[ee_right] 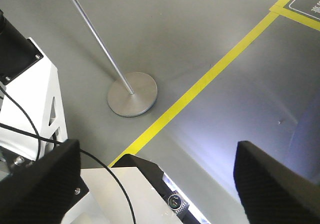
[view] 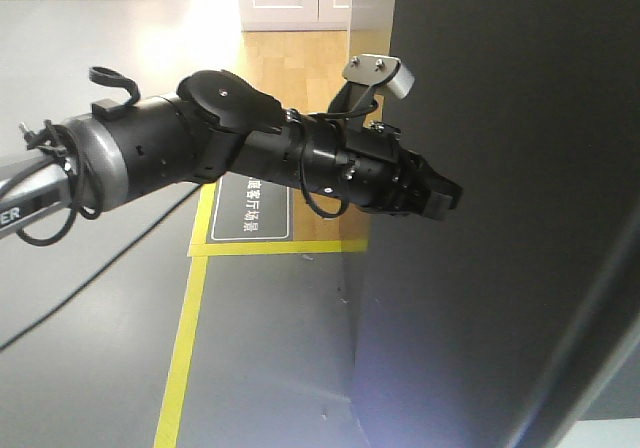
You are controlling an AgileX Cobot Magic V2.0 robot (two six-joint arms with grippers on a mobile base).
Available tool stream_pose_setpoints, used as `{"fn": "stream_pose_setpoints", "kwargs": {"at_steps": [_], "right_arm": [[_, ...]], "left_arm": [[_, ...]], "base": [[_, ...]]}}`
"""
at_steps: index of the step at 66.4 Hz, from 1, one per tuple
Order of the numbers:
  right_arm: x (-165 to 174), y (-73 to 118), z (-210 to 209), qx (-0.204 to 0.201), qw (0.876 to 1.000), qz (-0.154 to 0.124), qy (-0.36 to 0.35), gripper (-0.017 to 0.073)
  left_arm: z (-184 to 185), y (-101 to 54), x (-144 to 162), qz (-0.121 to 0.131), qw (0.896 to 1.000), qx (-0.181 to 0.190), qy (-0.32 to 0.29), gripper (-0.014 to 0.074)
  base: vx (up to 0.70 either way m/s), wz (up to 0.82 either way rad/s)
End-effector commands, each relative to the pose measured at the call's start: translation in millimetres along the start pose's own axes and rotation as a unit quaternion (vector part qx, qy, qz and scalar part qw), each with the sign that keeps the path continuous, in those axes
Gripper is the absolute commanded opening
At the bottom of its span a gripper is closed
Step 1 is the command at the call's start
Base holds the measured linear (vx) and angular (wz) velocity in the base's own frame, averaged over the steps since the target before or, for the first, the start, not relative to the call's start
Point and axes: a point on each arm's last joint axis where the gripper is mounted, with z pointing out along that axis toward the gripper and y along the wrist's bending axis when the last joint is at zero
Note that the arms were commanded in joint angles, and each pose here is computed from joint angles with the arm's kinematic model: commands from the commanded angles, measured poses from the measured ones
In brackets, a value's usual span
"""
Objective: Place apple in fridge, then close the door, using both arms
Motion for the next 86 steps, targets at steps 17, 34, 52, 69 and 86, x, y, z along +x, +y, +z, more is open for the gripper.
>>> {"fn": "stream_pose_setpoints", "kwargs": {"at_steps": [17, 34, 52, 69, 86], "right_arm": [[-9.8, 1.6, -3.2, -0.002, 1.0, 0.0, -0.031, 0.0594], [-10.0, 1.5, -3.2, -0.001, 0.999, -0.001, -0.032, 0.0594], [-10.0, 1.3, -3.2, 0.0, 0.999, -0.002, -0.032, 0.0594], [-10.7, 1.0, -3.3, 0.002, 0.999, -0.004, -0.036, 0.0594], [-16.4, -0.8, -3.9, 0.012, 0.998, -0.01, -0.067, 0.0594]], "left_arm": [[-78.3, -33.4, -26.5, 0.046, 0.986, -0.158, -0.016, -0.0006], [-137.8, -45.3, 11.7, 0.061, 0.955, -0.289, -0.013, -0.0006], [-176.4, -56.9, 53.5, 0.054, 0.936, -0.347, -0.006, -0.0006], [-208.6, -39.7, 82.1, 0.0, 0.918, -0.396, -0.009, -0.0006], [-227.8, -50.0, 95.2, -0.003, 0.913, -0.406, -0.028, -0.0006]], "base": [[0.0, 0.0], [0.0, 0.0], [0.0, 0.0], [0.0, 0.0], [0.0, 0.0]]}}
